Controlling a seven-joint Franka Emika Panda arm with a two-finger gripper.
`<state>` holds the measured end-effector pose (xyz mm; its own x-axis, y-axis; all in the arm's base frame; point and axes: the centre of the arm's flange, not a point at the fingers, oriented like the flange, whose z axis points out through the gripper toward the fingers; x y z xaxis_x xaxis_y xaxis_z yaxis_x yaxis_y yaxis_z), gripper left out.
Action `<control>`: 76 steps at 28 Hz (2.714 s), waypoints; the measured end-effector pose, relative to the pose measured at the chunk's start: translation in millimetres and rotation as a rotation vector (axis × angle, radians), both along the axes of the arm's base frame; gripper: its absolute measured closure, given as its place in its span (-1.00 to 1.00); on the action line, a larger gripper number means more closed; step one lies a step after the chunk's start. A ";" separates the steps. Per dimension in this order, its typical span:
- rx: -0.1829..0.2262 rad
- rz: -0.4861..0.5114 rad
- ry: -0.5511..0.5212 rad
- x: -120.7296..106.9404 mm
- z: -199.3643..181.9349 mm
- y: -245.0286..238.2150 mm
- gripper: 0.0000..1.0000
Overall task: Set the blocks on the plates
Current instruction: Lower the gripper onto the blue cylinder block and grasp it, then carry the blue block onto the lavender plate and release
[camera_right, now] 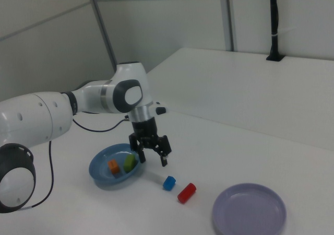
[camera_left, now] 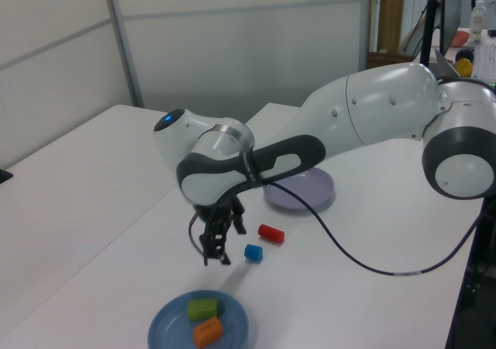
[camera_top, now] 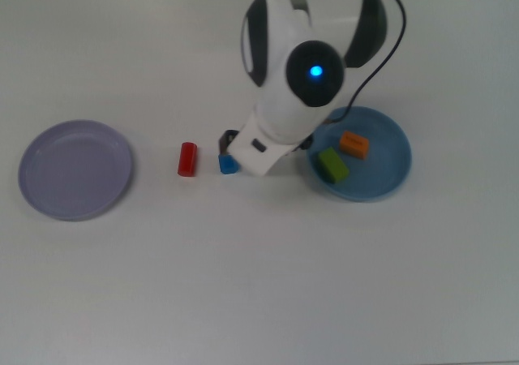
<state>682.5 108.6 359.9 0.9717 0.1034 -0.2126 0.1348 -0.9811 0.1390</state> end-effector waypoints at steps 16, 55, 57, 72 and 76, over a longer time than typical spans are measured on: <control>-0.024 -0.013 0.081 -4.4 -40.0 -51.7 -1.00; -0.015 -0.107 -0.013 8.4 9.9 -132.5 0.25; -0.015 -0.144 -0.012 6.7 10.0 -161.5 0.25; -0.026 -0.277 -0.076 -5.5 -44.4 -324.0 0.25; -0.029 -0.282 -0.083 -4.5 -46.7 -329.2 0.25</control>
<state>678.0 -220.6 313.2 0.9754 -0.1782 -0.1298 -0.1557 -0.9736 0.1666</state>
